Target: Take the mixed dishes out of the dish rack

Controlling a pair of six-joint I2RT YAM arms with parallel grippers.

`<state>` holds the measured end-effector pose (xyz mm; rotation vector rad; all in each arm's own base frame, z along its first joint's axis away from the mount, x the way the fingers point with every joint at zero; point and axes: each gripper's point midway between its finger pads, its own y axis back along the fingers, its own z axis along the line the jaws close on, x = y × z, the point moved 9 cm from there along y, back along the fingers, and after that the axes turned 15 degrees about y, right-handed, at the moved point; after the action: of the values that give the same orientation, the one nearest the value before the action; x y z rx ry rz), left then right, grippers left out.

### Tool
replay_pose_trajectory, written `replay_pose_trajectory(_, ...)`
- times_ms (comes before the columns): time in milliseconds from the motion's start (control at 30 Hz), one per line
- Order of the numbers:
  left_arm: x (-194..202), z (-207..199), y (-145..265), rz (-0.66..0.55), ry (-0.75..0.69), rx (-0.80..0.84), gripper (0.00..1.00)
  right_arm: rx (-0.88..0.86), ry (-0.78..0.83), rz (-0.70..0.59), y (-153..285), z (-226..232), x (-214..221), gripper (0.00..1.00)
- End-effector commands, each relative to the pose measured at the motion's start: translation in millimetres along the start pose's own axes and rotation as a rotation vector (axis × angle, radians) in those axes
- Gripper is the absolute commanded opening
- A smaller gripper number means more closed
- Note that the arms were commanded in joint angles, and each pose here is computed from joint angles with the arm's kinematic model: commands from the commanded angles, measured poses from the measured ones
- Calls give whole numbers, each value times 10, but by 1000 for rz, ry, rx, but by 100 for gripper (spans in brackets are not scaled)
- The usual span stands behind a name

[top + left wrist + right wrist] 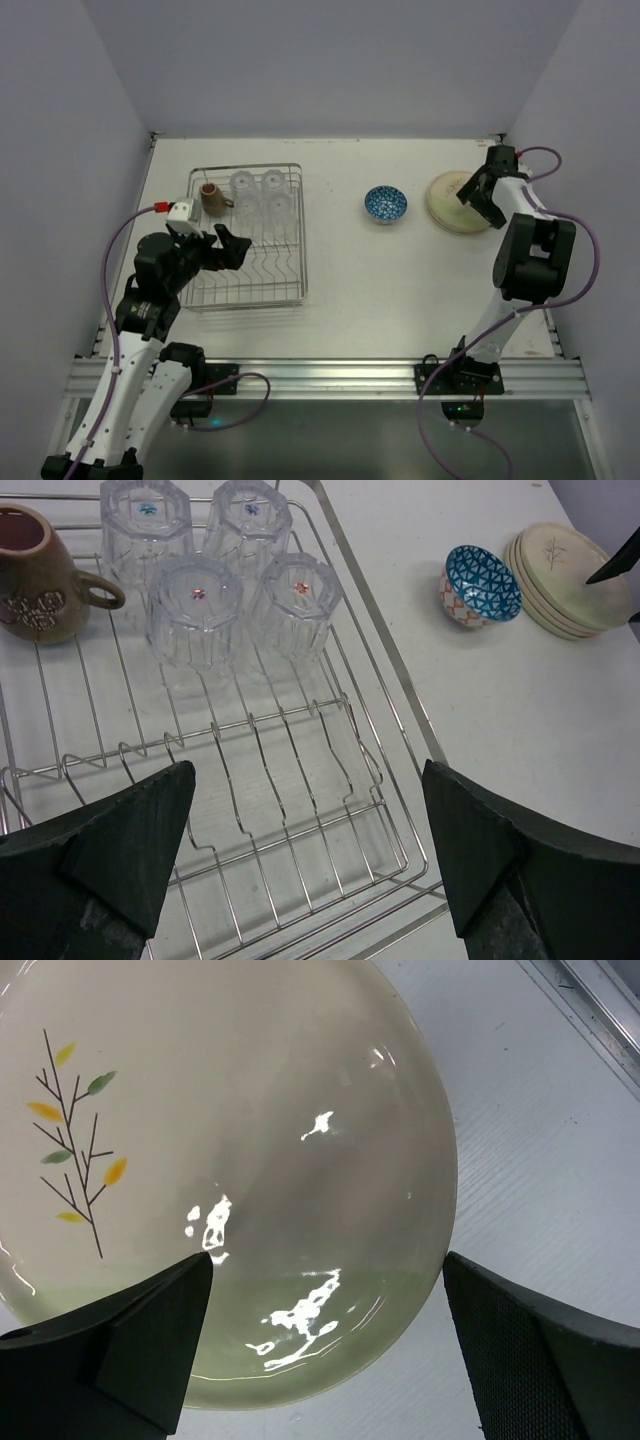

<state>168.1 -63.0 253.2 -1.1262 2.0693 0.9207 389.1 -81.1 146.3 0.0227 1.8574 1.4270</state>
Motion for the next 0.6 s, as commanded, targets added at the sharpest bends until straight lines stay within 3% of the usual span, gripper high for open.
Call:
replay_pose_trajectory(0,0,10,-4,-18,-18,-8,100,8,9,-62,136,6,-136,99)
replay_pose_trajectory(167,-12,57,-6,-33,-3,-72,100,-37,-15,-88,312,-6,-148,99)
replay_pose_trajectory(400,-189,195,30,-118,22,-331,100,-136,-3,-286,1142,-51,-330,99)
replay_pose_trajectory(567,-328,199,86,-191,65,-433,100,-398,-48,-437,1824,-126,-95,99)
